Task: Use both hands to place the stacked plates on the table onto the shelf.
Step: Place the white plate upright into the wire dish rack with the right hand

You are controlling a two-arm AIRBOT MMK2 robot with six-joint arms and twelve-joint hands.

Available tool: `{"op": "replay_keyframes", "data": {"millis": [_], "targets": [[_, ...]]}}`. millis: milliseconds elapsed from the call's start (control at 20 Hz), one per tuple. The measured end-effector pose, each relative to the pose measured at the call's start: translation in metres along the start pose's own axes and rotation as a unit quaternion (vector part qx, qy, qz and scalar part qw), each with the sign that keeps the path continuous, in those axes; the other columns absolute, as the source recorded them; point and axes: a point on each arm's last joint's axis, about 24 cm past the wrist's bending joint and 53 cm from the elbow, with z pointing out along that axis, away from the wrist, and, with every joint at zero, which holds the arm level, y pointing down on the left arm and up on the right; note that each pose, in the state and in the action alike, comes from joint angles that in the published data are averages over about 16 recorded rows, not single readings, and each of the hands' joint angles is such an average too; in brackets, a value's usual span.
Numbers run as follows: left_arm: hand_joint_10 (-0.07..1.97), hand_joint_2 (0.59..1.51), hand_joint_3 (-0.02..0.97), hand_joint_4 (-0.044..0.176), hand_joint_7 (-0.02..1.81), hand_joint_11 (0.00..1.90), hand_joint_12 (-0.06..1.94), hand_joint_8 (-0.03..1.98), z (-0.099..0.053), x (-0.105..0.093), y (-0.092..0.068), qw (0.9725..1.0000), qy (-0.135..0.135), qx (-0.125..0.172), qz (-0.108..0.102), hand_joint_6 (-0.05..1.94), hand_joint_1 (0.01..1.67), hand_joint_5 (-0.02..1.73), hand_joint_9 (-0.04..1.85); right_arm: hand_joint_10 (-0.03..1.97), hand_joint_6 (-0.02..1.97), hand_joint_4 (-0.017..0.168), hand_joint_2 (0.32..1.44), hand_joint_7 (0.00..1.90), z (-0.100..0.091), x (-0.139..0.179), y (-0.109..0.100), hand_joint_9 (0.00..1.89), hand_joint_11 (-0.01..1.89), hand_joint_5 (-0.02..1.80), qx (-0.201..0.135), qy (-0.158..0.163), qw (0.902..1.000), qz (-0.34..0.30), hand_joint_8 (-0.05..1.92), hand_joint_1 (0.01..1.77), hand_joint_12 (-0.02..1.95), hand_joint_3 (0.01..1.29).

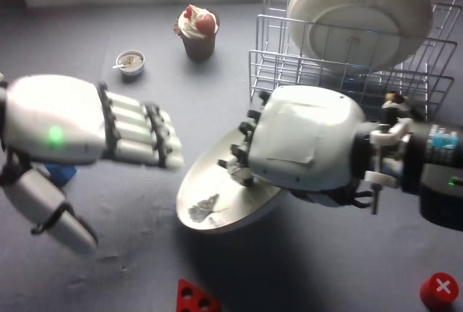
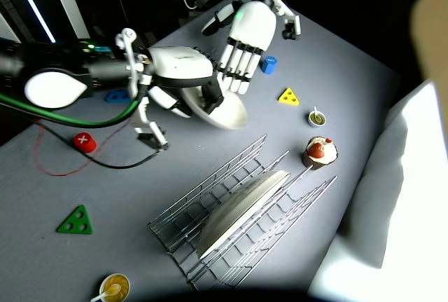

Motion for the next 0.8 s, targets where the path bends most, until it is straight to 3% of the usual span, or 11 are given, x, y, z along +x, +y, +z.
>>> {"op": "replay_keyframes", "data": {"millis": [250, 450, 600, 800], "targets": [[0.01, 0.933, -0.001, 0.001, 0.14, 0.18, 0.01, 0.00, -0.019, -0.029, 0.008, 0.9991, -0.041, -0.010, -0.001, 0.01, 0.10, 0.12, 0.14, 0.60, 0.70, -0.006, 0.91, 1.08, -0.027, -0.027, 0.000, 1.13, 1.04, 0.91, 0.025, -0.006, 0.9971, 0.071, 0.43, 1.42, 1.28, 0.01], [0.01, 0.935, 0.000, 0.000, 0.14, 0.17, 0.01, 0.00, -0.034, -0.042, 0.014, 0.9982, -0.057, -0.018, 0.002, 0.01, 0.10, 0.12, 0.14, 0.60, 0.79, -0.003, 0.91, 1.11, -0.046, -0.056, -0.003, 1.16, 1.04, 0.94, 0.044, -0.020, 0.9889, 0.141, 0.45, 1.43, 1.27, 0.01], [0.01, 0.935, 0.000, 0.001, 0.14, 0.17, 0.01, 0.00, -0.042, -0.047, 0.015, 0.9978, -0.063, -0.021, 0.007, 0.00, 0.10, 0.12, 0.14, 0.58, 0.85, -0.002, 0.92, 1.13, -0.059, -0.079, -0.009, 1.19, 1.04, 0.96, 0.057, -0.036, 0.9768, 0.203, 0.46, 1.45, 1.26, 0.01], [0.01, 0.935, 0.000, 0.001, 0.15, 0.17, 0.01, 0.00, -0.050, -0.053, 0.017, 0.9973, -0.068, -0.025, 0.013, 0.00, 0.09, 0.13, 0.15, 0.54, 0.88, -0.001, 0.92, 1.16, -0.075, -0.103, -0.025, 1.22, 1.06, 0.98, 0.076, -0.058, 0.9511, 0.294, 0.42, 1.46, 1.21, 0.01]]}}
